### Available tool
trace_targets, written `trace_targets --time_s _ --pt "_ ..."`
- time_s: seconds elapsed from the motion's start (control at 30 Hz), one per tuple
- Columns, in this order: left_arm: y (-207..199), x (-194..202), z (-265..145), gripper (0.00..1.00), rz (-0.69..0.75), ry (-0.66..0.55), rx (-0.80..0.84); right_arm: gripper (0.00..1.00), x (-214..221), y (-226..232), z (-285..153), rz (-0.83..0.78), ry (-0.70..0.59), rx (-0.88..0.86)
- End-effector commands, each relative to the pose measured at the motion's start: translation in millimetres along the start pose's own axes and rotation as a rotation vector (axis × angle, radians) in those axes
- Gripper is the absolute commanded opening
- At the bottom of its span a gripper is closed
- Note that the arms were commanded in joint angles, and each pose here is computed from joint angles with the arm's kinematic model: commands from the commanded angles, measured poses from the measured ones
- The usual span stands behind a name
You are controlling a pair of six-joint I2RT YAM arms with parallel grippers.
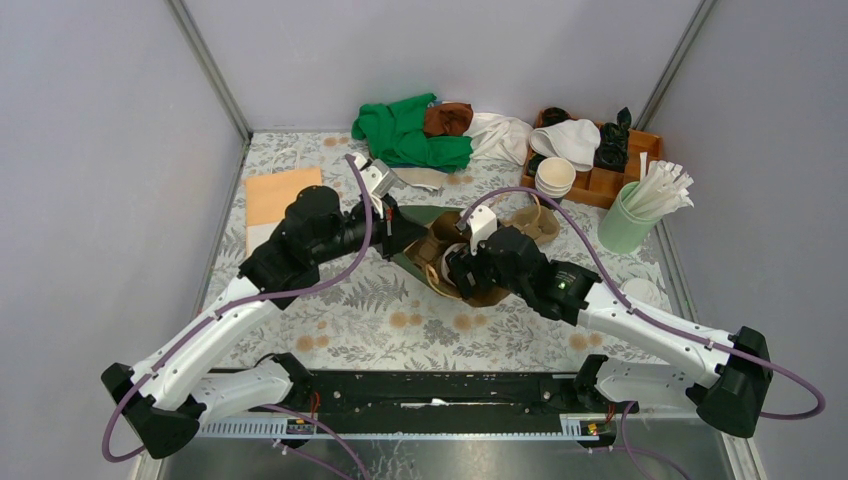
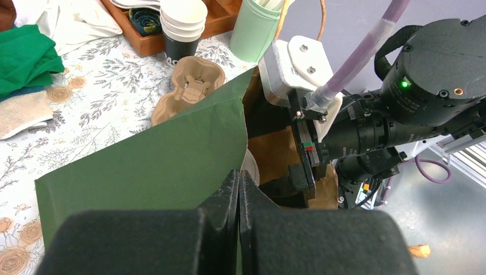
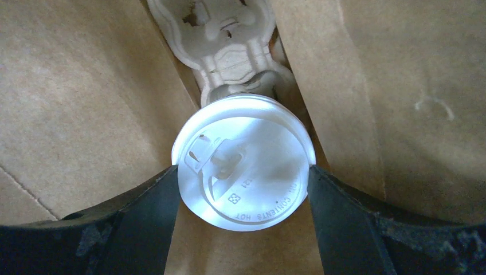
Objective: Pack the takeout coffee
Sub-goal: Place the coffee cup on the cup tray.
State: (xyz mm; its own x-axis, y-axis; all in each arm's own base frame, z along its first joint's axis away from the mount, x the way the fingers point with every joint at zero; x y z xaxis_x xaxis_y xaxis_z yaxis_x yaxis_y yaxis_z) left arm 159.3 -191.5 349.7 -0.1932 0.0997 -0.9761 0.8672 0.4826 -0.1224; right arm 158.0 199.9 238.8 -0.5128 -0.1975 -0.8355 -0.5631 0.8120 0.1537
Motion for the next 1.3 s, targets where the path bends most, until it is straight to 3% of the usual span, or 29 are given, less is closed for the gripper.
trace_targets --time_s 0.0,0.43,0.77,1.27 --pt "-1.2 -25.1 -0.4 0.0 0.045 -0.087 -0.003 0.48 -6.5 6.4 0.3 0.044 -0.014 -0.058" --pt "4.2 -36.6 16.2 0.0 0.002 -0.172 -0.035 0.49 4.5 -1.5 5.4 -0.01 -0.099 -0.049" --pt "9.9 -33.3 22.2 0.0 -0.007 -0.151 -0.071 0.5 9.4 -6.3 -0.3 -0.074 -0.186 -0.087" --pt "5.0 -35.6 28.3 0.0 0.003 -0.155 0.038 0.53 23.1 -10.0 22.1 -0.159 -0.154 -0.07"
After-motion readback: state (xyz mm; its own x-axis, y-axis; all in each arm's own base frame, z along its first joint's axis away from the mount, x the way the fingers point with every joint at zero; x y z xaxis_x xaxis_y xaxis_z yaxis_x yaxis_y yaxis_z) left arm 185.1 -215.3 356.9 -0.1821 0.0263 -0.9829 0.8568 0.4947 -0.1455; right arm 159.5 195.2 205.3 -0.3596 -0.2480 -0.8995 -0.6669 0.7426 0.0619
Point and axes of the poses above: each gripper's point midway between its finger pads, its own z axis out along the fingers, its own y axis along the line the jaws close on, x = y × z, the point moved 10 cm from there along -z, back along the fingers, and after that the axes turned 11 degrees about z, right-handed, at the moved point
